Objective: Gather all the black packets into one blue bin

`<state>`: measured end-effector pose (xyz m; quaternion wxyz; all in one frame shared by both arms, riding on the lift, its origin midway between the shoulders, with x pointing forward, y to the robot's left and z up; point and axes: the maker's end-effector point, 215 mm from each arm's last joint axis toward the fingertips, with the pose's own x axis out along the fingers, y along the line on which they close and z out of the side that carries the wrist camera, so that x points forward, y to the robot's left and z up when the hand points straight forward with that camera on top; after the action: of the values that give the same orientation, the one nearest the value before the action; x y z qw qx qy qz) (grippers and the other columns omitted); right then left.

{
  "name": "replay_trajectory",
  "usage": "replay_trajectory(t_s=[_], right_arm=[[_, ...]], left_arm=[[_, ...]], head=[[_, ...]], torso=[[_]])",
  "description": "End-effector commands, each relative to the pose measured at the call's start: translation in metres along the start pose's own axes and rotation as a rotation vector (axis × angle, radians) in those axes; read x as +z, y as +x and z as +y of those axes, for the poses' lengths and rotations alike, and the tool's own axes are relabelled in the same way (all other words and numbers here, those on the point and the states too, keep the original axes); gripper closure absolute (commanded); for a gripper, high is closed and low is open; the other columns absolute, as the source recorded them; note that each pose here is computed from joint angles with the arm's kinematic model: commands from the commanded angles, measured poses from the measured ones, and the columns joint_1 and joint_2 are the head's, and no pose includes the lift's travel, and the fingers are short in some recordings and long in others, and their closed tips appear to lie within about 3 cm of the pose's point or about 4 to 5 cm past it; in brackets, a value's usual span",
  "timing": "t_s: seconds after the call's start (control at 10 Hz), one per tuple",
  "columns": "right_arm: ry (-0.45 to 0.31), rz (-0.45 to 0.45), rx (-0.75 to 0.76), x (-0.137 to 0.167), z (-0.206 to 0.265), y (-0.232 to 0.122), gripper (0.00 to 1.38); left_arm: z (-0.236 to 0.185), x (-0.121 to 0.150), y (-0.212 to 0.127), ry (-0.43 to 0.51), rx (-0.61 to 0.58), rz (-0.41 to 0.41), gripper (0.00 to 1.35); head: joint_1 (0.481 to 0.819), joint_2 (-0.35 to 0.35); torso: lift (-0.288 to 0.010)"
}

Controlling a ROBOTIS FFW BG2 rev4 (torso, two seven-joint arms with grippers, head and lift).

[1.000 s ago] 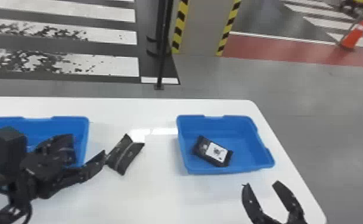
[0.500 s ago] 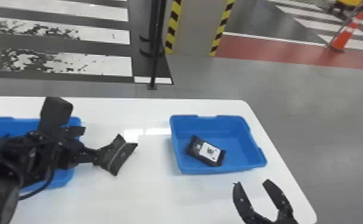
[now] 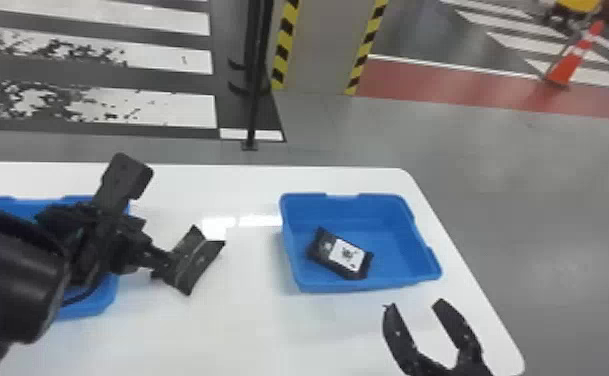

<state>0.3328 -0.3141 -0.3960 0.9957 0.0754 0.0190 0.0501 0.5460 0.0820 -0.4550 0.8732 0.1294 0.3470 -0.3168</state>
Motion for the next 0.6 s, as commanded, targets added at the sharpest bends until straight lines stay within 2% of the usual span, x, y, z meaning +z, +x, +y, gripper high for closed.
replay_trajectory(t_s=[0.0, 0.2, 0.5], right_arm=[[0.006, -0.002, 0.000, -0.001, 0.001, 0.001, 0.20], [0.018, 0.000, 0.002, -0.005, 0.004, 0.003, 0.20], [0.032, 0.005, -0.003, -0.009, 0.002, 0.002, 0.20]], left_arm=[[-0.009, -0.005, 0.015, 0.039, -0.028, 0.049, 0.08], [-0.026, -0.003, 0.041, 0.131, -0.088, 0.100, 0.07], [-0.021, -0.015, 0.045, 0.153, -0.062, 0.161, 0.07]], head=[[0.695, -0.289], [0.695, -0.310], [0.695, -0.326]], torso=[[-0.110], [-0.110], [-0.110]])
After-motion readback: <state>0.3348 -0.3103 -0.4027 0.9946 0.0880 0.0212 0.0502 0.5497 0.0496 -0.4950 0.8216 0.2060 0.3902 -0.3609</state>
